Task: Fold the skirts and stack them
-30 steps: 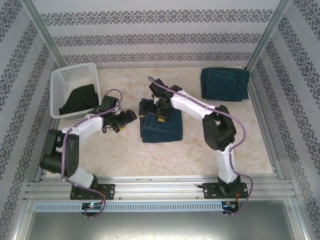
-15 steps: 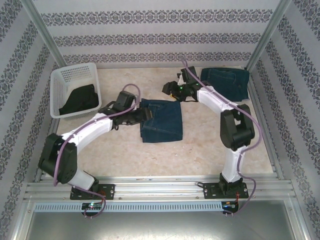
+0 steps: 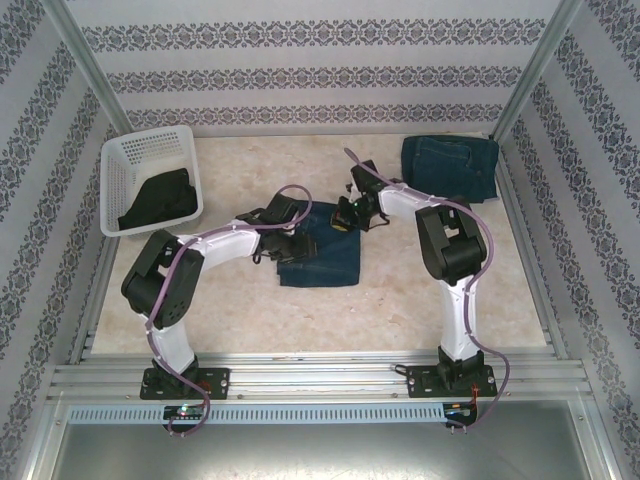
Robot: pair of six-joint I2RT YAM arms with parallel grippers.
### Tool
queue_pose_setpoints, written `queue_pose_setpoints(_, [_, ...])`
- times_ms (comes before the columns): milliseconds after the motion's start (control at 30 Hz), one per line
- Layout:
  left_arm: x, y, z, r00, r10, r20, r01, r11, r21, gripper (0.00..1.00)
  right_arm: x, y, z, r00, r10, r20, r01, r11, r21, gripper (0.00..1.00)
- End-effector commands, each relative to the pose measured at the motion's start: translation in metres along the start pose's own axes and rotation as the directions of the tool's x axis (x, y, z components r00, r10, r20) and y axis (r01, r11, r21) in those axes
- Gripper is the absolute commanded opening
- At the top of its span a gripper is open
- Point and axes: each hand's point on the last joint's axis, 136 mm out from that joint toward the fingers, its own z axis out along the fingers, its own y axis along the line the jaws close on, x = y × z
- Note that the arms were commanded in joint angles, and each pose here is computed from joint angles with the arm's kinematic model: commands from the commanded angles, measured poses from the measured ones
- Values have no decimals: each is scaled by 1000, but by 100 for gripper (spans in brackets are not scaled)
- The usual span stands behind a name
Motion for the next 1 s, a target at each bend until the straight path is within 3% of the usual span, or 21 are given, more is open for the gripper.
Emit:
queue_pose_setpoints(0, [5,51,-6,1000,-20,-20,17,989,-145,47,17,-35,-8,992,114,46,-118,988,100,0])
queue_pose_setpoints(233, [-10,43,1,995,73,-67,-81,990,-118,50,51,-24,-18,952,245,184,-248,969,-9,0])
queue_pose_setpoints(600, [-78,17,9,978,209,19,-206,972,-117,52,87,30,-24,852,374,366,-328,927,-183,0])
queue_pose_setpoints(667, [-85,9,5,976,215,33,-211,972,-104,53,85,37,-31,838,373,399,-317,927,-202,10])
queue_pose_setpoints(733, [-93,7,-7,977,196,79,-186,975,-124,55,77,39,-43,825,359,436,-298,932,-205,30])
queue_pose_setpoints(800, [-98,8,-25,976,172,131,-153,978,-142,64,67,38,-60,818,318,480,-256,948,-191,44])
queue_pose_setpoints(833, [-98,8,-35,975,159,154,-137,981,-140,66,61,37,-70,815,283,506,-229,959,-167,56])
queue_pose_setpoints(867, [-98,8,-45,974,142,176,-119,984,-135,68,55,37,-81,814,233,532,-191,972,-134,92])
queue_pose_setpoints(900, [-97,8,-53,974,127,187,-105,986,-126,69,50,37,-91,811,182,555,-154,983,-97,98])
queue_pose_setpoints(967, [-90,9,-67,976,98,196,-77,991,-113,72,39,36,-116,787,39,616,-74,997,32,98])
